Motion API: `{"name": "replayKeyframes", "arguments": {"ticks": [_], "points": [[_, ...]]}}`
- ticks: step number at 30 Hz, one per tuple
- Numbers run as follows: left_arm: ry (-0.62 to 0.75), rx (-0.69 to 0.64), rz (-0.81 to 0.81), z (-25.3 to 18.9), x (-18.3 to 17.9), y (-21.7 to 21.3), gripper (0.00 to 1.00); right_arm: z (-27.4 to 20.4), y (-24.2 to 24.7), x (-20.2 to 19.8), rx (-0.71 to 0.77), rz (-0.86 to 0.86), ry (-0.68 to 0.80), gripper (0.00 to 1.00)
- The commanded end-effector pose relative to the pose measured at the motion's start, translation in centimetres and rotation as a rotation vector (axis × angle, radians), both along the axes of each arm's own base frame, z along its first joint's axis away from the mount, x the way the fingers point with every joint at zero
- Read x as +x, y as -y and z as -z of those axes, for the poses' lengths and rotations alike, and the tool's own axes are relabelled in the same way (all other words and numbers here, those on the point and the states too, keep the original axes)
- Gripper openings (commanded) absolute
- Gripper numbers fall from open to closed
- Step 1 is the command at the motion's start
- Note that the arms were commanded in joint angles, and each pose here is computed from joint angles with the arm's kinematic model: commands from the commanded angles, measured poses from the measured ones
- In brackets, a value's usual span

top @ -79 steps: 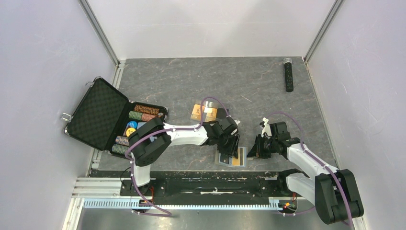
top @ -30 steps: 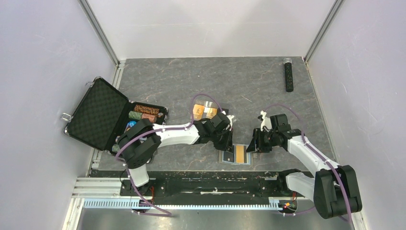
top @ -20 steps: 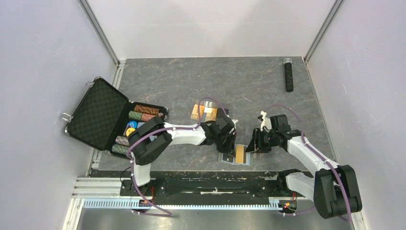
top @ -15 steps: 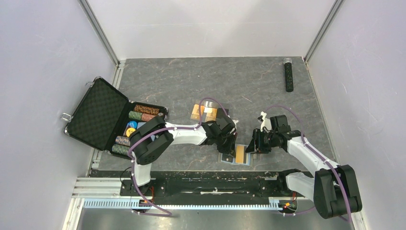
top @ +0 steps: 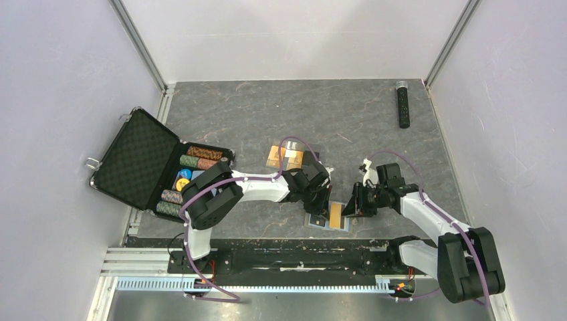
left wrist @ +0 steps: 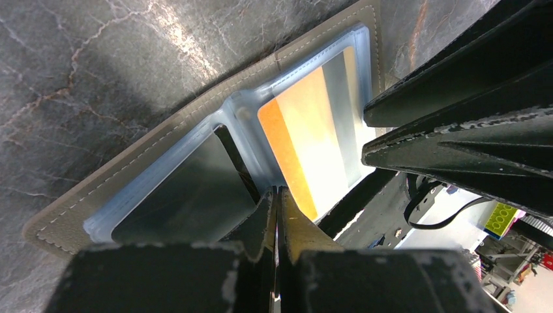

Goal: Put the credit cards into the card holder
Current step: Insert the credit card into the card holder.

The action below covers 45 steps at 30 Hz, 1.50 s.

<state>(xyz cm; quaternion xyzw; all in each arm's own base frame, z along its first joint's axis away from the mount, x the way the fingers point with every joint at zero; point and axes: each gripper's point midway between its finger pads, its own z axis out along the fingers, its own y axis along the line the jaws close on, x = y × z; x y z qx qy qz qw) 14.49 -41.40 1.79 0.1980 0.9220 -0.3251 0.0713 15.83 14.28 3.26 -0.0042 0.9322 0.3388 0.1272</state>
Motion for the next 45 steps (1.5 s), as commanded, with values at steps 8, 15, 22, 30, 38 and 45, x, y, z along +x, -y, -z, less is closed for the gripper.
{"name": "replayKeyframes", "arguments": {"ticks": [8, 15, 22, 30, 38, 45], "points": [[0.006, 0.083, 0.015, 1.8, -0.4, -1.1, 0.02, 0.3, 2.1, 0.9, -0.142, 0.028, 0.032, 0.35], [0.006, 0.079, 0.022, 1.7, -0.5, -0.8, 0.02, 1.2, 0.4, -0.5, -0.022, 0.007, -0.009, 0.34], [0.003, 0.082, 0.025, 1.8, -0.6, -0.9, 0.02, 0.6, 1.2, 0.3, -0.078, 0.024, 0.018, 0.22], [0.004, 0.082, 0.03, 1.7, -0.6, -0.7, 0.02, -1.2, 2.2, 2.1, -0.154, 0.016, 0.083, 0.36], [0.001, 0.083, 0.032, 1.9, -0.7, -0.7, 0.02, -0.8, 1.2, 1.8, -0.095, 0.004, 0.066, 0.29], [-0.001, 0.086, 0.035, 1.9, -0.8, -0.7, 0.02, 0.8, 0.7, 0.8, -0.061, 0.005, 0.026, 0.29]]}}
